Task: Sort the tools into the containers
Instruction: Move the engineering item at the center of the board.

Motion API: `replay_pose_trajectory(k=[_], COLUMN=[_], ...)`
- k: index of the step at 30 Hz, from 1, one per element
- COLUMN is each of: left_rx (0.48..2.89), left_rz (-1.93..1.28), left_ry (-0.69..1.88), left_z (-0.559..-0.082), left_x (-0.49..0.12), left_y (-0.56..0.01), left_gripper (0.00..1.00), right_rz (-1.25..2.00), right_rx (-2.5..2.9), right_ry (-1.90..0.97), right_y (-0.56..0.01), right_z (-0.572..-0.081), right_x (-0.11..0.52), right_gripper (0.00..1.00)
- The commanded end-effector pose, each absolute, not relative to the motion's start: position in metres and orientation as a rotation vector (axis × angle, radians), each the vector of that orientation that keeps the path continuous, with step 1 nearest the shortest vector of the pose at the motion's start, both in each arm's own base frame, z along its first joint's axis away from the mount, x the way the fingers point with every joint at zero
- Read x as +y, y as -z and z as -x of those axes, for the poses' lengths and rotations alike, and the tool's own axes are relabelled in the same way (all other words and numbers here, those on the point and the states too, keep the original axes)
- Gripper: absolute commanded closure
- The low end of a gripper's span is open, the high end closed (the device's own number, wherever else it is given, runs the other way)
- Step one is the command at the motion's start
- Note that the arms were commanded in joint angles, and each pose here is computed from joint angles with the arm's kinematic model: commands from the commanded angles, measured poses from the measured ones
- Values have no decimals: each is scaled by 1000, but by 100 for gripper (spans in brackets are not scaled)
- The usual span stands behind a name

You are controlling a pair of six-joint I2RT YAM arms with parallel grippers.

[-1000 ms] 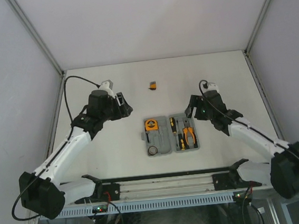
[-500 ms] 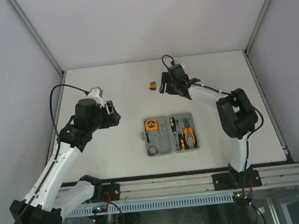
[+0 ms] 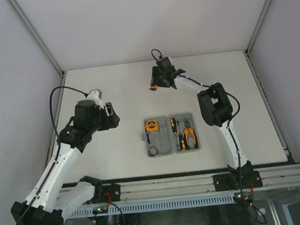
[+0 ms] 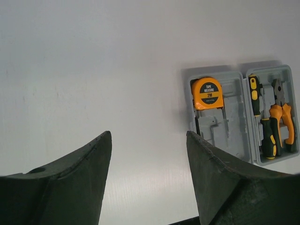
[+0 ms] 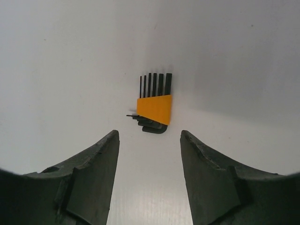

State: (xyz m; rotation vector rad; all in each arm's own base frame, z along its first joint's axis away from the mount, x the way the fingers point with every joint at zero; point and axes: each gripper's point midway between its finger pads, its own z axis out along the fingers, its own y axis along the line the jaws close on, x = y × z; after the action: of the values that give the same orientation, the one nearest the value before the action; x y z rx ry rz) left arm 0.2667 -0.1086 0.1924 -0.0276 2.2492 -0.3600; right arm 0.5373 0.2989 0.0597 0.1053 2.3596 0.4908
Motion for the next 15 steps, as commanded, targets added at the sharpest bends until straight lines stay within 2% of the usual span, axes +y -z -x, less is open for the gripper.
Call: replay_pose_trajectory(k=[1,15], left_rx=[2227,2225], left_rz=[24,22], left_ry=[382,406], left_z=[-267,-265], left_x=[-107,-109], left_y=[-194,-193], left_gripper=[31,32], right_rz=[-102,-112], right_rx=[2351,2400], right_ry=[-511,-536], right_y=[-67,-44], right_z=[-552,-565], right_x=[303,305], right_gripper=[46,52])
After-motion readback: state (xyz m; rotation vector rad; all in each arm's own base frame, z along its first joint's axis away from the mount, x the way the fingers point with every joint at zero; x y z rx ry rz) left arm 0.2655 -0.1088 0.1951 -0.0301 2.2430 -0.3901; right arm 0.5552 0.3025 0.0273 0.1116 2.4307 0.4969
